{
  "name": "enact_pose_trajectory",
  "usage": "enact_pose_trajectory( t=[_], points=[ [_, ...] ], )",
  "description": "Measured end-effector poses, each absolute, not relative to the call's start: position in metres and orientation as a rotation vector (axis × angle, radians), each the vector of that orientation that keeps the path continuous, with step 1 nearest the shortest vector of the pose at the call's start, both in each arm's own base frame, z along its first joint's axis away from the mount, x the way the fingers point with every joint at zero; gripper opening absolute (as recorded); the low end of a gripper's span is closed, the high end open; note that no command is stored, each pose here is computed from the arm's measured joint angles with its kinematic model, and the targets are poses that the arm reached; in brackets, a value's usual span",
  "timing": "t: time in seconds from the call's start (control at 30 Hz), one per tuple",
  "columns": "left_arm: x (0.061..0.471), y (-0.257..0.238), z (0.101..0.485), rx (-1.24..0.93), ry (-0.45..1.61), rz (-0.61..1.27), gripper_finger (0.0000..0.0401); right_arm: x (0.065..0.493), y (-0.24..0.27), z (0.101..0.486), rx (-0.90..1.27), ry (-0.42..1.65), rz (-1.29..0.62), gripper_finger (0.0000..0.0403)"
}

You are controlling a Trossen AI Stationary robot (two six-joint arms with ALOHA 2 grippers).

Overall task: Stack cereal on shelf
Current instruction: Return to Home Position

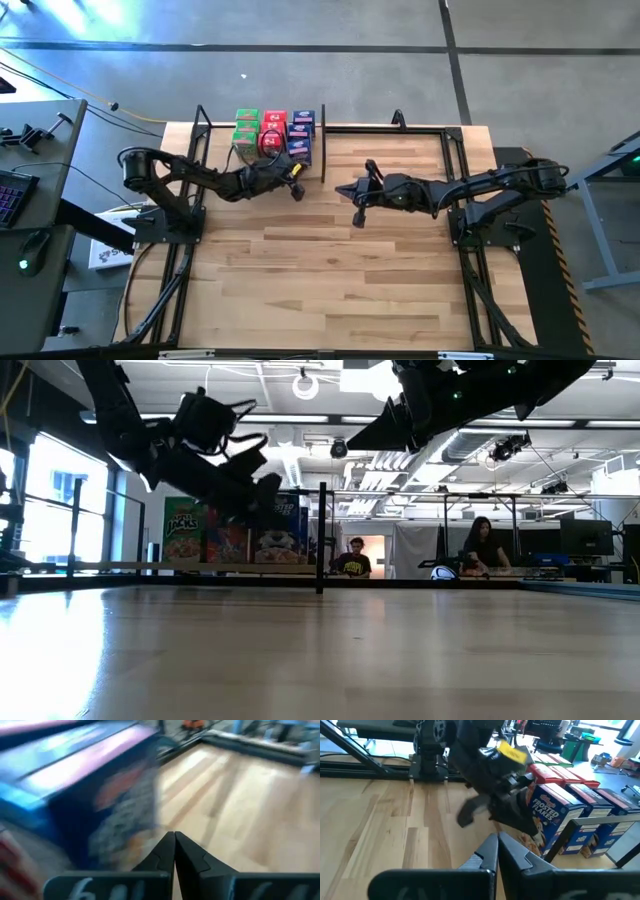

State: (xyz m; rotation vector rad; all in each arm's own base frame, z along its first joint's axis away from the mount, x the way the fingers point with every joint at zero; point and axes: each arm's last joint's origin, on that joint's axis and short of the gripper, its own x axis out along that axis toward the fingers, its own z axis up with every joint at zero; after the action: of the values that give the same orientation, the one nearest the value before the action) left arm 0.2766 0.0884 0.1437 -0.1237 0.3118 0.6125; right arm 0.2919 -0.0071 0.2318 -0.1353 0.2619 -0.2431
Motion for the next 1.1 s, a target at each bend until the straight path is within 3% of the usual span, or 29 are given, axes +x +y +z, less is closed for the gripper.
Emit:
enact_pose_trajectory(
  t=[0.27,0.5,0.93,1.1],
  points=[
    [0.272,0.049,0.166,-0.071,0.241,0.387,0.0000,0.287,-0.002,0.212,-0.143,0.247,-0.049,0.0000],
    [0.231,0.012,0.158,-0.072,0.121,0.106,0.0000,0.245,-0.002,0.169,-0.132,0.138,-0.019,0.0000],
    [0.162,0.005,0.161,-0.099,-0.032,0.075,0.0000,0.156,-0.011,0.153,-0.064,0.031,-0.166,0.0000],
    [0.151,0.005,0.161,-0.096,-0.022,0.075,0.0000,0.147,-0.013,0.155,-0.060,0.100,-0.188,0.0000]
  ],
)
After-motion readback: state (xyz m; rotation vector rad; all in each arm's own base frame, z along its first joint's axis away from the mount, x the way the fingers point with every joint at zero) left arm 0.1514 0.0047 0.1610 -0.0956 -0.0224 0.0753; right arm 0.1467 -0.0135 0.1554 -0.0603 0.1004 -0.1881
